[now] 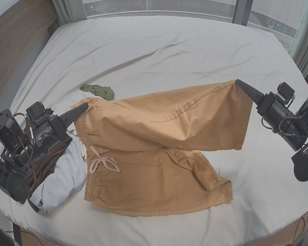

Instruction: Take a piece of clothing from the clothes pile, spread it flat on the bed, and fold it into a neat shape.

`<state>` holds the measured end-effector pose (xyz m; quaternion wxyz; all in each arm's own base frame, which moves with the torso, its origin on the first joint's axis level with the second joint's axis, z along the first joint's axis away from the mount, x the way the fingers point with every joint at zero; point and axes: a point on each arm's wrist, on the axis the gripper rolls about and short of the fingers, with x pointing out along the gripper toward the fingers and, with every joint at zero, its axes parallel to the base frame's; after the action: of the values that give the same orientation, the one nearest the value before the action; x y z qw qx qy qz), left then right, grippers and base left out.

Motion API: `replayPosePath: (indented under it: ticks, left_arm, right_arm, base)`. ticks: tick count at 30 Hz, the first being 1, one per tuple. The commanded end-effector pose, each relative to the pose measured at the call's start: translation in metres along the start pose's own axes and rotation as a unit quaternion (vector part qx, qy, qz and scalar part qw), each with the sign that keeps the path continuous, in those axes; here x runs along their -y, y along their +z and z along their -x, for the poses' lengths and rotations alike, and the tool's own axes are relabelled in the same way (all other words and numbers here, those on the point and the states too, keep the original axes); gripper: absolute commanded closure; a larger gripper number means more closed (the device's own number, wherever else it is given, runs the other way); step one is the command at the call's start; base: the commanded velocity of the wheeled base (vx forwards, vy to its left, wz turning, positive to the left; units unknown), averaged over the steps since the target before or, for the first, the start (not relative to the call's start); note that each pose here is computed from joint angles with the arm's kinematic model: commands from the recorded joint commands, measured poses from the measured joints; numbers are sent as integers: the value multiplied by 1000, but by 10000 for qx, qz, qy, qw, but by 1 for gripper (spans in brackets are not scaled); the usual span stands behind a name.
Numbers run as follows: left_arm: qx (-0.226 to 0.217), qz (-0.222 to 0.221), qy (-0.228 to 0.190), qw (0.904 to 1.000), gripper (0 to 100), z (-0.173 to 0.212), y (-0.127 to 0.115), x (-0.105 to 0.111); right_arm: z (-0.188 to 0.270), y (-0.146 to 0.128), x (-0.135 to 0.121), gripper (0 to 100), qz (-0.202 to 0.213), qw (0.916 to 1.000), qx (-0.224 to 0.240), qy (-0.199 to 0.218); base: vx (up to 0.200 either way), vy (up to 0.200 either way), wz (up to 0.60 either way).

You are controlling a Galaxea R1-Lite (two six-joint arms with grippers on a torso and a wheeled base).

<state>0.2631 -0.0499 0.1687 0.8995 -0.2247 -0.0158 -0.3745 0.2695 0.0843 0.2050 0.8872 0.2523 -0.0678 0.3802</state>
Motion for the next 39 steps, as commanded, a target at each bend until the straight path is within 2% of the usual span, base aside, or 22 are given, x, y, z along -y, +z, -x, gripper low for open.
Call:
replayPosePath:
  ticks: [1,15,22,39]
  left_arm:
    - [-2,4,14,10000,100,1,0,-1]
    - [-27,-107,55,9999,100,2,-1,-2]
    - [-86,-340,146,9993,100,3,-5,-8]
    - [-53,-382,237,9990,100,7,-1,-15]
  right_arm:
    - [3,5,4,100,38,10000,35,-39]
    - [5,14,11,100,37,9997,185,-153]
    - [7,20,16,100,91,9995,244,-203]
    - [9,23,21,100,66,9992,267,-280]
  base:
    - [0,0,0]
    - [0,0,0]
    - [0,0,0]
    - [0,0,0]
